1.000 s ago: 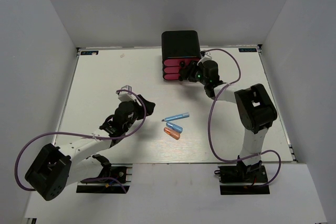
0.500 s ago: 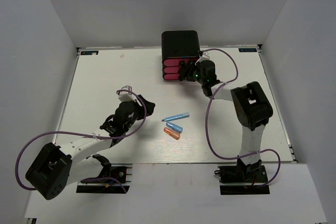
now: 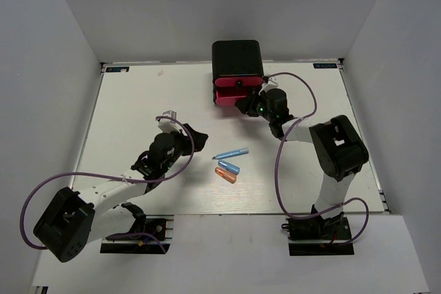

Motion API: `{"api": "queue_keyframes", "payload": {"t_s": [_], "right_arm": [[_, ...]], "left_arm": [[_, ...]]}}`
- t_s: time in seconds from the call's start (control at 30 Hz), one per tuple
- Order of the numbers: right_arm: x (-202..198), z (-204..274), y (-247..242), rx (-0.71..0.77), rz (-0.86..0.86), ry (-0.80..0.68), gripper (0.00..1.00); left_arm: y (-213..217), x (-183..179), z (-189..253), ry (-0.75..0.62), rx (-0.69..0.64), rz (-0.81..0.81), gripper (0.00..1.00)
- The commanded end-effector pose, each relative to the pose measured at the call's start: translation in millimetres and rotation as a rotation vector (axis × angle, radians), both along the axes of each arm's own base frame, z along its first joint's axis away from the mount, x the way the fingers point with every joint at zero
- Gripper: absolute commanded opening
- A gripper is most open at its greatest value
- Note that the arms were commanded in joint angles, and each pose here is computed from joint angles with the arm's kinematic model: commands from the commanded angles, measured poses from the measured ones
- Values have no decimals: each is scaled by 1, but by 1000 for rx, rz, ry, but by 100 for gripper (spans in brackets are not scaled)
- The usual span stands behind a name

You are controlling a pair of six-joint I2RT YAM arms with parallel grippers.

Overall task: Sort the stationery into containers
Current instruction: Open the drawer, then grab a piece of stationery with the right arm

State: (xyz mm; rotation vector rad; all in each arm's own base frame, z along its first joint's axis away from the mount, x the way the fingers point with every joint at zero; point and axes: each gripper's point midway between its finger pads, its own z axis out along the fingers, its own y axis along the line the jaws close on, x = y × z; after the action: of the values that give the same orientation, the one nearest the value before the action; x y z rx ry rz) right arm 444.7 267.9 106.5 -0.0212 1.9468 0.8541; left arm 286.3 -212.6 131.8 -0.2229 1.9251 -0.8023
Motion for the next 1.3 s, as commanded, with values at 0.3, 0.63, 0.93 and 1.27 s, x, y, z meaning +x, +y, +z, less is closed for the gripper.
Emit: {"api": "queue_keyframes", "payload": {"t_s": [0.3, 0.63, 0.93, 1.27], "right_arm": [[-22, 23, -2, -13, 35, -78, 66], [-61, 16, -11, -26, 99, -24, 67], [-151, 37, -7, -153, 553, -274, 62], [-235, -4, -22, -474, 1485, -732, 43]], "left_arm": [[-26, -13, 14, -91, 42, -211, 71], [-24, -16, 30, -136, 126, -262, 71], [-18, -21, 17, -67, 73, -213, 52], [-10, -25, 17, -45, 65, -178, 42]]}}
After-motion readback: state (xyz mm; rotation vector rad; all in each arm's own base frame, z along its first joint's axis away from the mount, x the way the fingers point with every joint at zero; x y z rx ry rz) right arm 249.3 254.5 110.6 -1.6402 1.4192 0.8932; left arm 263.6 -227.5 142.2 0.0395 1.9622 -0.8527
